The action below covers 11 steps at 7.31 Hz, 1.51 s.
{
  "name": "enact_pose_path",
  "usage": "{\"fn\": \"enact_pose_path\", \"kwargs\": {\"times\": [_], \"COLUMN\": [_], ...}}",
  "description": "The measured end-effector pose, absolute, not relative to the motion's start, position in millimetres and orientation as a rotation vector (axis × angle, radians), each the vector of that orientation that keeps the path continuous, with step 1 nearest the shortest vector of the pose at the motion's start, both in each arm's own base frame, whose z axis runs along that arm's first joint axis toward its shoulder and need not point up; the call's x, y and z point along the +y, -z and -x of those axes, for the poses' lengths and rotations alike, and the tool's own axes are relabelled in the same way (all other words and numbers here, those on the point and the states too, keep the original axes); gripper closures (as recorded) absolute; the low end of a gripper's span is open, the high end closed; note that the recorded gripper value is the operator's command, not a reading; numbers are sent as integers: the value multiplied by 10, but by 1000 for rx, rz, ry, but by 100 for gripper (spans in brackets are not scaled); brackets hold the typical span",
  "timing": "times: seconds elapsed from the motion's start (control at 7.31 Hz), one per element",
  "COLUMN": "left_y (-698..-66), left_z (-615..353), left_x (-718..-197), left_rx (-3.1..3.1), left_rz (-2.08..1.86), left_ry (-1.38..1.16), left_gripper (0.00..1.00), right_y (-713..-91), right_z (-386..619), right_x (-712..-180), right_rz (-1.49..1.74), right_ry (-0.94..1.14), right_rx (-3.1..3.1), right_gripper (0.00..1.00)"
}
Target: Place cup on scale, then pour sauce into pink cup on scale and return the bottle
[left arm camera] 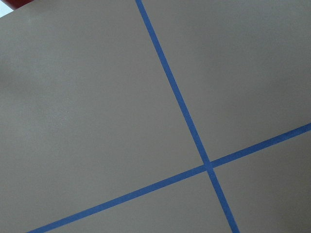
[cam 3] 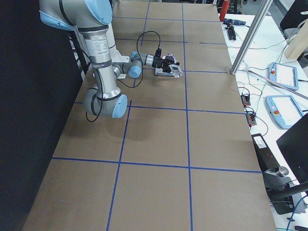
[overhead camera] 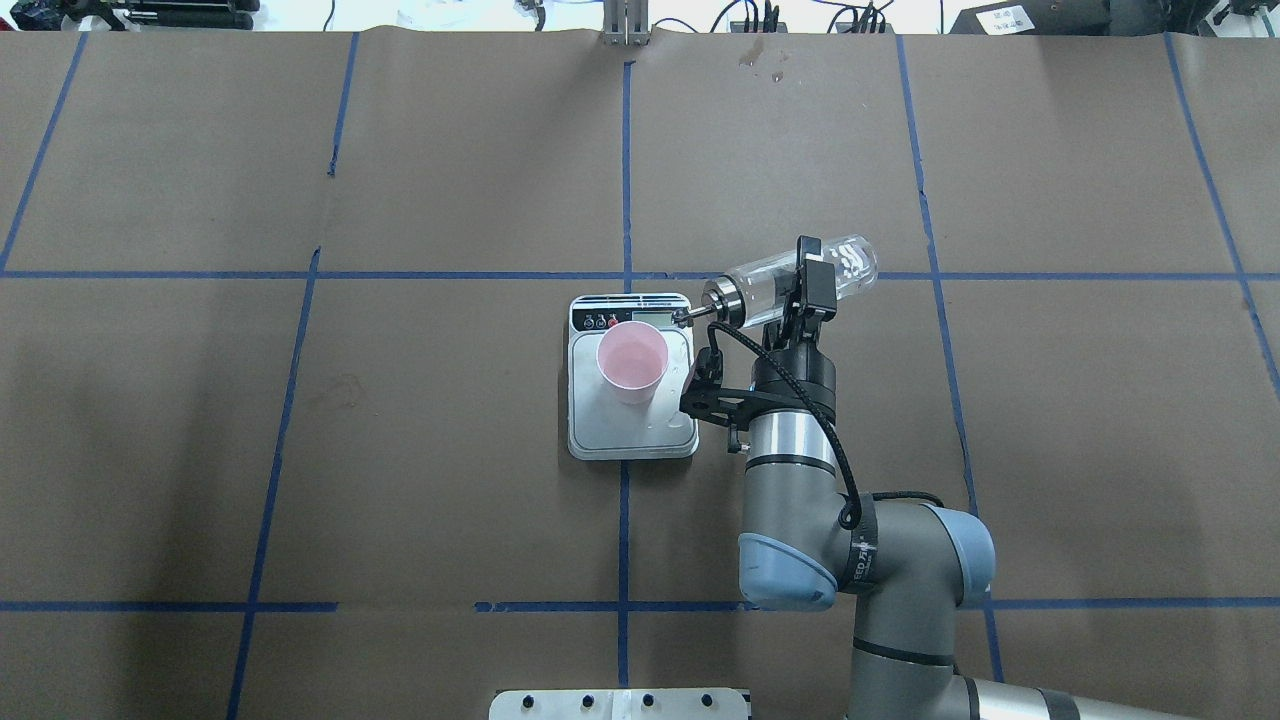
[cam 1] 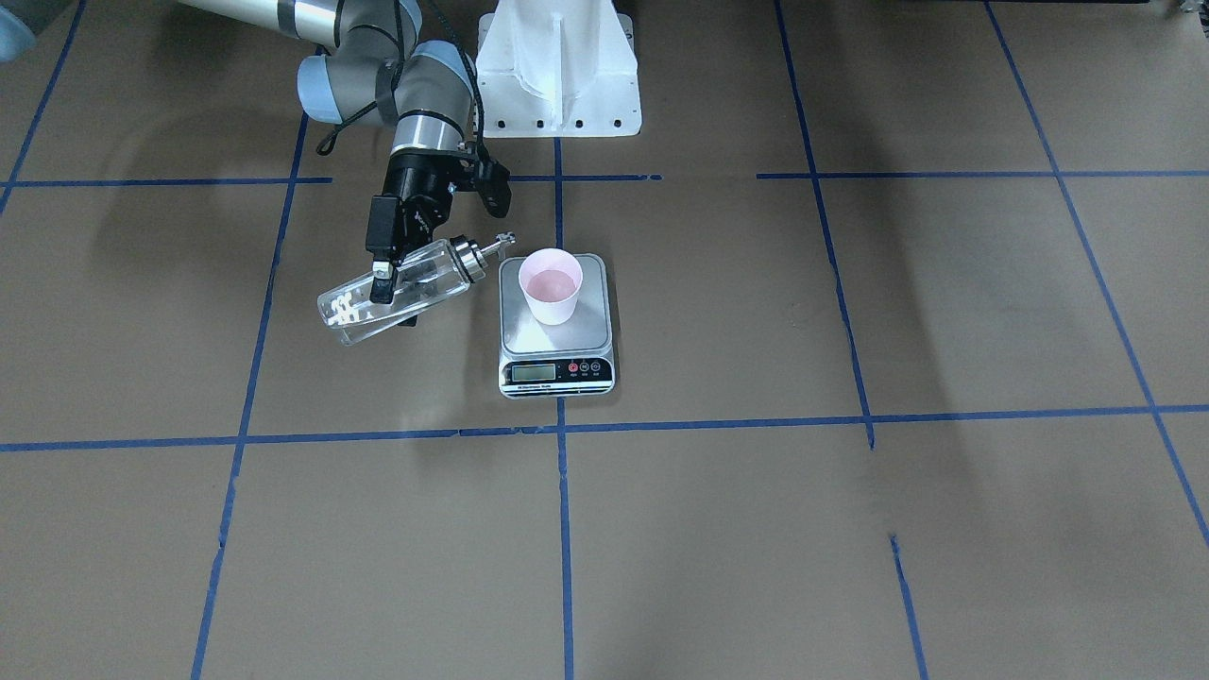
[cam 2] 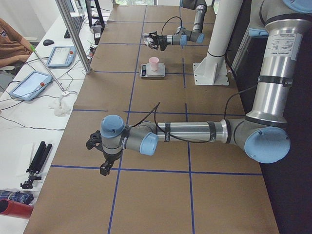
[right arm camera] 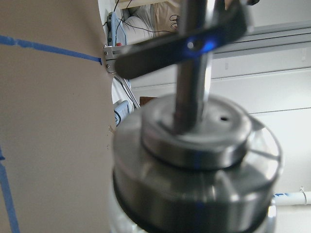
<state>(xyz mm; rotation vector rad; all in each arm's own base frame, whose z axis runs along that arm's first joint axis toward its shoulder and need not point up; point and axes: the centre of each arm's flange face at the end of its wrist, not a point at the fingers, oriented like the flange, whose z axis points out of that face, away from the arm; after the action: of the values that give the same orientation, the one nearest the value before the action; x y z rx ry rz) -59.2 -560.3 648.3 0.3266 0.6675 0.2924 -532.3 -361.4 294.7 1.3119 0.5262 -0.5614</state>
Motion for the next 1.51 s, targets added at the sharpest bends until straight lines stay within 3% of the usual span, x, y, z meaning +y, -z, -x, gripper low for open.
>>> {"fn": "enact_pose_path", "kwargs": {"times": [1.51], "left_y": [-6469], "left_z": [609], "left_x": [-5609], "left_rx": [667], "left_rz": [-330], "left_ry": [-290], "left_gripper": [0], "right_y": [-2878], "right_z": [5349], "right_x": [-3645], "right_rz": [-1253], "right_ry": [721], "right_rx": [763], "right_gripper": [100]}}
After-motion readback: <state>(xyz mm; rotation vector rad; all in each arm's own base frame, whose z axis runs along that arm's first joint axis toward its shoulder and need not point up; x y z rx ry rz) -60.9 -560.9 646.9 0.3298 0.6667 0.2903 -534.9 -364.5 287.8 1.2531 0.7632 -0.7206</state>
